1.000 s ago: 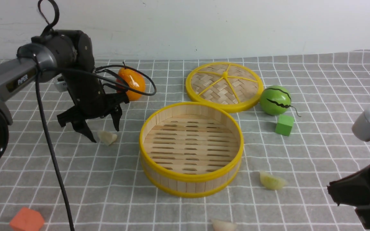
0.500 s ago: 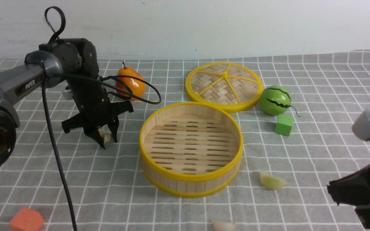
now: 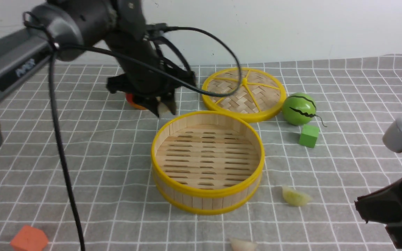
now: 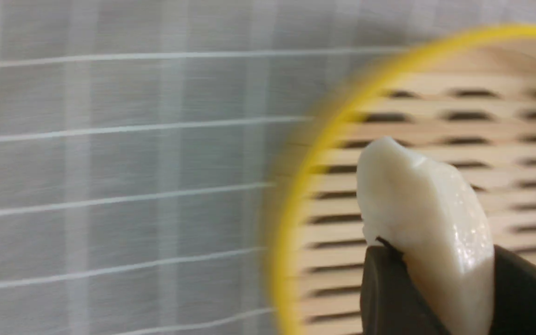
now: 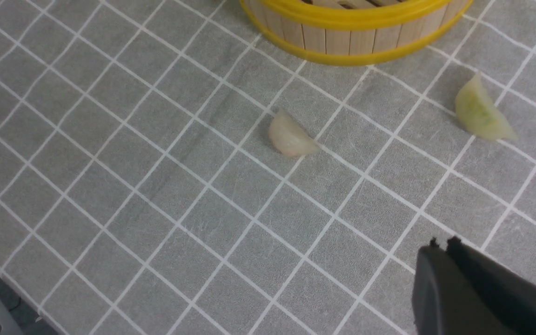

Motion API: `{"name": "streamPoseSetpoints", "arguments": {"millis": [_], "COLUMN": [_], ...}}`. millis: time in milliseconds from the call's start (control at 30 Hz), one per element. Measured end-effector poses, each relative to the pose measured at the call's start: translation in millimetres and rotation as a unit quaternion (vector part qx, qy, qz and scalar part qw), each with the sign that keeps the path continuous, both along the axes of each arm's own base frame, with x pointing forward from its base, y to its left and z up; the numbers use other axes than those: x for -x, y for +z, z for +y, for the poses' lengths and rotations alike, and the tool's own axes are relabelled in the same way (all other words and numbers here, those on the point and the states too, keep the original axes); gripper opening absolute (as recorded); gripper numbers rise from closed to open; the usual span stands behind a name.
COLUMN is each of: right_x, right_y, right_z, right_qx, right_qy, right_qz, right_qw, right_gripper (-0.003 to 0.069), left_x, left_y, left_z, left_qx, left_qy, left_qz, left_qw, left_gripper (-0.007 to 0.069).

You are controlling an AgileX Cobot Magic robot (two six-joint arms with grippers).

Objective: Put the dumplings into the steamer on the table with the grey tablecloth.
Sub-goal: 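Place the dumpling into the bamboo steamer basket with the left gripper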

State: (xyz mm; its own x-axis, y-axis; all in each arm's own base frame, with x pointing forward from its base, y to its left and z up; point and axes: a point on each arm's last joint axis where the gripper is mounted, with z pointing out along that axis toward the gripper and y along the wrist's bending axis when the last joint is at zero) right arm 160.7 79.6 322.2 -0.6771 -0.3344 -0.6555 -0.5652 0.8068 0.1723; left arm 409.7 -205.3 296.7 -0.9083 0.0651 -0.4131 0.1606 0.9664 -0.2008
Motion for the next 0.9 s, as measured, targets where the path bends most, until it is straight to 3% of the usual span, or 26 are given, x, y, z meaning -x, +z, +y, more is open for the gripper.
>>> {"name": "streamPoseSetpoints", "arguments": {"millis": [133,233,433,500,567,767,900], "right_x": [11,19,35,36,36,31,26], "right_y": [4,9,19,20,20,17,16], "right_z": [-2,-4,-9,-9,-9,-8,-6], "right_qx": [0.0,-0.002,-0.01,-0.01,-0.011,-0.008,-0.006], "right_qy": [0.009,0.014,0.017,0.017,0.015,0.012,0.012], "right_qz": [0.002,-0.007,-0.036,-0.038,-0.037,-0.027,-0.019], "right_qw": [1.0,1.0,0.999,0.999,0.999,1.0,1.0], "right_gripper": [0.0021,0.0021,0.0026,0.0029,0.0031,0.0031,0.0033], "left_x": [14,13,-1,-5,-7,-4,6], "left_y": [-25,-44,-89,-97,-101,-76,-14], "left_z": [-65,-87,-95,-93,-91,-82,-72], "left_qx": [0.012,0.015,0.01,0.006,0.004,-0.03,-0.059], "left_qy": [-0.066,-0.082,-0.054,-0.047,-0.043,-0.049,-0.082], "left_qz": [-0.029,-0.052,-0.044,-0.038,-0.037,-0.021,-0.04], "left_qw": [0.997,0.995,0.997,0.998,0.998,0.998,0.994], "left_gripper": [0.0223,0.0221,0.0217,0.0246,0.0325,0.0564,0.06]}}
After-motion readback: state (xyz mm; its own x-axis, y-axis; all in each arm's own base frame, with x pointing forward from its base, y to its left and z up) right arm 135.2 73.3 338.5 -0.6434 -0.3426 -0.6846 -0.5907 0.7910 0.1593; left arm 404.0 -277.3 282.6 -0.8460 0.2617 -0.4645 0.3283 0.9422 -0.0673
